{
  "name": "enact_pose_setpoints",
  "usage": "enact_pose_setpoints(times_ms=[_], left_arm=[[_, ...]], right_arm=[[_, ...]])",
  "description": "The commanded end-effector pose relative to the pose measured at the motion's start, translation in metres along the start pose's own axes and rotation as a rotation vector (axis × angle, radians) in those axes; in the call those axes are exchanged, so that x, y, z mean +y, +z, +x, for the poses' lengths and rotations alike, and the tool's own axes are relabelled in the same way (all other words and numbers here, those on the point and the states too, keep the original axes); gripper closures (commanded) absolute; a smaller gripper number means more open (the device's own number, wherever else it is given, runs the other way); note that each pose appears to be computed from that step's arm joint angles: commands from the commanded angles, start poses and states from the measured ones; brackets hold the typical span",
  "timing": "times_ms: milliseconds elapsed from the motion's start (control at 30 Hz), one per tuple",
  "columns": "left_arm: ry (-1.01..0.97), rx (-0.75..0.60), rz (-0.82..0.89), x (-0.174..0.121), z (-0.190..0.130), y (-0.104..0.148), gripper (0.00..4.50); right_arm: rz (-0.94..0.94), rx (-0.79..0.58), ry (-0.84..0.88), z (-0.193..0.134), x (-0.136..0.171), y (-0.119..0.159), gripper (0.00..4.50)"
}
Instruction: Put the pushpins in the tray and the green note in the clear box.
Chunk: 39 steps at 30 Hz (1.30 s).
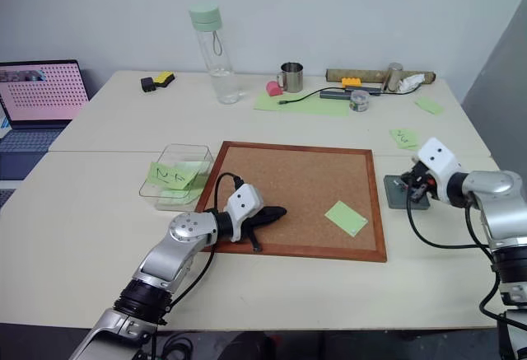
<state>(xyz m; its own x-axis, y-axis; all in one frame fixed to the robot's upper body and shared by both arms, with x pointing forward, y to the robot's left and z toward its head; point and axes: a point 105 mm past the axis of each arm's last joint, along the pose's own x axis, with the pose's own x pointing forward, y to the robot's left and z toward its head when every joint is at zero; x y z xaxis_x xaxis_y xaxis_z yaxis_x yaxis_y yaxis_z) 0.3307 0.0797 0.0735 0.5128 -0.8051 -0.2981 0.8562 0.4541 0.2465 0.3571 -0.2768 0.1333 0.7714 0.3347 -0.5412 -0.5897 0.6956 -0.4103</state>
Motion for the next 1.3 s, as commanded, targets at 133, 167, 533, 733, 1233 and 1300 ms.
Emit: enact_pose_setpoints(times_ms=[133,167,533,733,1233,1300], left_arm=[[-0.015,0.069,-0.015,-0.004,0.002,-0.017,4.5],[-0.015,0.07,-0.015,-0.004,0.002,-0.017,4.5],[-0.014,0.075,-0.011,-0.003,0.0,-0.018,4.5],[-0.02,0.078,-0.007,-0.003,-0.001,-0.019,4.5],[-0.017,0.08,-0.007,-0.002,-0.002,-0.019,4.5],[-0.016,0.081,-0.007,-0.002,-0.003,-0.02,4.5]], right_arm=[[0.002,0.017,-0.017,-0.002,-0.004,-0.006,3.52],[0.002,0.02,-0.015,-0.001,-0.003,-0.008,3.27],[-0.052,-0.117,0.13,-0.021,0.017,0.025,1.73],[-0.126,-0.141,0.341,-0.026,0.071,0.035,1.73],[-0.101,-0.172,0.362,0.007,0.092,0.025,1.73],[-0.091,-0.177,0.369,0.007,0.093,0.024,2.09]])
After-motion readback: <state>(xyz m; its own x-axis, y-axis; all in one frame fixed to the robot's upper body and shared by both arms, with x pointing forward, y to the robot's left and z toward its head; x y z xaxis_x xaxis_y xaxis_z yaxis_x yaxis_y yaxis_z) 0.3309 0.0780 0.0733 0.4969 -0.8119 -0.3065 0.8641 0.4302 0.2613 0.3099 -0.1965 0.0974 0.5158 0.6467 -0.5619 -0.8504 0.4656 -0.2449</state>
